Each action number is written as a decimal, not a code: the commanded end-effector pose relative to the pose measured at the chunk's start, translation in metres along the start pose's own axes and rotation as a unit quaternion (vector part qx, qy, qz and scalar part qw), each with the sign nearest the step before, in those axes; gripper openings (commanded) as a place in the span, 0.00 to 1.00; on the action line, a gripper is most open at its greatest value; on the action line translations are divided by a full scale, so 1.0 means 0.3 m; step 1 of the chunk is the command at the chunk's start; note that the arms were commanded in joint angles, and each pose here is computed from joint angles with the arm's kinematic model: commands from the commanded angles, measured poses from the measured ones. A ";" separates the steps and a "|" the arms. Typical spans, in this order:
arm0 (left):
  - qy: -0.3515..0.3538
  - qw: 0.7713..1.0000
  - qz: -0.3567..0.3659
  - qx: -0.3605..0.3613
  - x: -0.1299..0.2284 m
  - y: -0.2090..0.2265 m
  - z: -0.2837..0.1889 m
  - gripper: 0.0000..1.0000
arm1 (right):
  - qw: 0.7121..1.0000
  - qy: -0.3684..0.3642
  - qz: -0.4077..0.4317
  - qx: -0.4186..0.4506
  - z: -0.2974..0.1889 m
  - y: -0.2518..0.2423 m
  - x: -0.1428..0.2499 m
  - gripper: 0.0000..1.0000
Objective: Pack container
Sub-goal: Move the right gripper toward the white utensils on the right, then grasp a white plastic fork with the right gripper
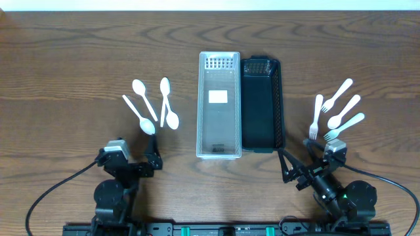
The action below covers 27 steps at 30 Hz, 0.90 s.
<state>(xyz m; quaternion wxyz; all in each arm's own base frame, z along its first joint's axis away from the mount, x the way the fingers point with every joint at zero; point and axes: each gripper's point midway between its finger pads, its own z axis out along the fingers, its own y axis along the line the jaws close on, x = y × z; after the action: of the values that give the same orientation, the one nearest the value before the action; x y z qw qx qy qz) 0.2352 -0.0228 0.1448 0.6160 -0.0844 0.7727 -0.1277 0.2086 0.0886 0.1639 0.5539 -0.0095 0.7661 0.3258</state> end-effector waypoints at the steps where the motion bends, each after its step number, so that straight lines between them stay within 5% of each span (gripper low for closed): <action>1: 0.031 0.998 -0.037 0.042 -0.042 -0.072 -0.036 0.98 | 1.000 0.002 0.018 -0.019 -0.018 0.054 -0.045 0.99; 16: 0.194 0.980 -0.011 -0.034 -0.287 -0.127 0.047 0.98 | 0.955 0.184 0.020 0.230 0.036 -0.129 -0.248 0.99; 21: 0.268 0.962 0.020 -0.049 -0.279 -0.124 0.124 0.98 | 0.916 0.249 0.008 0.315 0.077 -0.217 -0.351 0.99; 27: 0.338 0.938 0.032 -0.066 -0.189 -0.092 0.169 0.98 | 0.912 0.294 -0.003 0.284 0.216 -0.241 -0.390 0.99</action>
<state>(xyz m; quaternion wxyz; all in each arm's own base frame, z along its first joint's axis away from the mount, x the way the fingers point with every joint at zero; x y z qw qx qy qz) 0.2932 -0.0392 0.2020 0.3328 -0.0702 0.9360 -0.0901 0.3210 0.0247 0.2202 0.2908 0.0820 0.9490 0.0902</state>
